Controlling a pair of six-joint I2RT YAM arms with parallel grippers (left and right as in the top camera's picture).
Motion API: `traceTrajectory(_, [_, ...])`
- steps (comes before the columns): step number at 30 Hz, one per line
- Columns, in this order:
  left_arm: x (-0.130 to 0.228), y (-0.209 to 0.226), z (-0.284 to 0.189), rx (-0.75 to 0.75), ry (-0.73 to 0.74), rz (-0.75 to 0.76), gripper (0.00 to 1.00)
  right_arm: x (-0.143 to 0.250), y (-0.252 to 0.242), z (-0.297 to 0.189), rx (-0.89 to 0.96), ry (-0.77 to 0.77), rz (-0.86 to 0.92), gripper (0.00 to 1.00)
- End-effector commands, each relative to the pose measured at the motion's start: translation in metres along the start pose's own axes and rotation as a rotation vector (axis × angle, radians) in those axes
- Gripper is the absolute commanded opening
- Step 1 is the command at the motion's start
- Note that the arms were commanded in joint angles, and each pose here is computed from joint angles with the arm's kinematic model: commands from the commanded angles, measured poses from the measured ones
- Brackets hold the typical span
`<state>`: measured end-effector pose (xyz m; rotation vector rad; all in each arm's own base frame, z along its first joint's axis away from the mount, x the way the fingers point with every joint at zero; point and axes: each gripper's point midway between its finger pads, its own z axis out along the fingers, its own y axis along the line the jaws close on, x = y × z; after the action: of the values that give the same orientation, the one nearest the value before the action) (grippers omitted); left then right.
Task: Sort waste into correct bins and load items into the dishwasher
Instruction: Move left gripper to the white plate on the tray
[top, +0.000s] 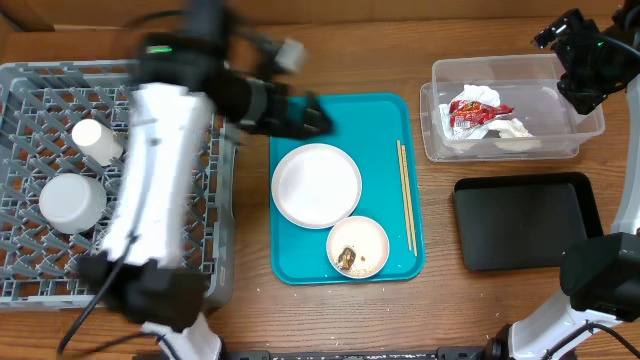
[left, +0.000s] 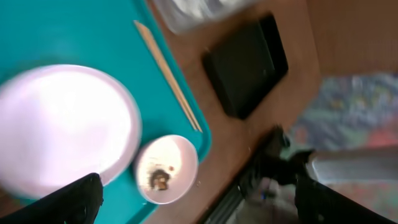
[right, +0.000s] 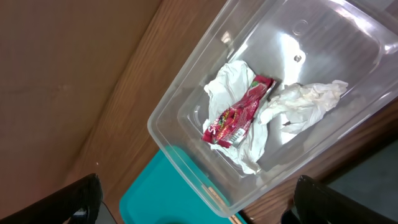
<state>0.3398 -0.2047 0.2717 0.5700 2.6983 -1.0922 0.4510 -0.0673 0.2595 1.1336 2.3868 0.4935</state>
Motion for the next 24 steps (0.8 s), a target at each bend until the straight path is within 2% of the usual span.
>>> traceTrajectory(1, [0.015,-0.003,0.06,-0.054,0.166,0.068,1.0,-0.006,0.005,-0.009,-0.023,-0.025,-0.002,1.0])
traceTrajectory(4, [0.026,0.012,0.095,-0.197,0.26,0.037,1.0,-0.006,0.005,-0.009,-0.023,-0.025,-0.002,1.0])
traceTrajectory(5, [0.03,0.015,0.104,-0.236,0.282,0.021,0.97,-0.006,0.005,-0.009,-0.023,-0.025,-0.002,1.0])
traceTrajectory(7, [0.038,0.016,0.122,-0.27,0.33,0.028,0.77,-0.006,0.005,-0.009,-0.023,-0.025,-0.002,1.0])
traceTrajectory(8, [0.043,0.014,0.131,-0.271,0.356,0.039,0.73,-0.006,0.005,-0.009,-0.023,-0.024,-0.003,1.0])
traceTrajectory(12, [0.056,0.01,0.15,-0.314,0.417,0.082,0.73,-0.006,0.005,-0.009,-0.023,-0.025,-0.002,1.0])
traceTrajectory(14, [0.059,0.012,0.152,-0.372,0.422,0.094,0.69,-0.006,0.005,-0.009,-0.023,-0.025,-0.002,1.0])
traceTrajectory(21, [0.056,0.034,0.141,-0.614,0.355,-0.054,0.71,-0.006,0.005,-0.009,-0.023,-0.025,-0.002,1.0])
traceTrajectory(24, [0.053,0.035,0.142,-0.62,0.332,-0.087,0.74,-0.006,0.005,-0.009,-0.023,-0.024,-0.002,1.0])
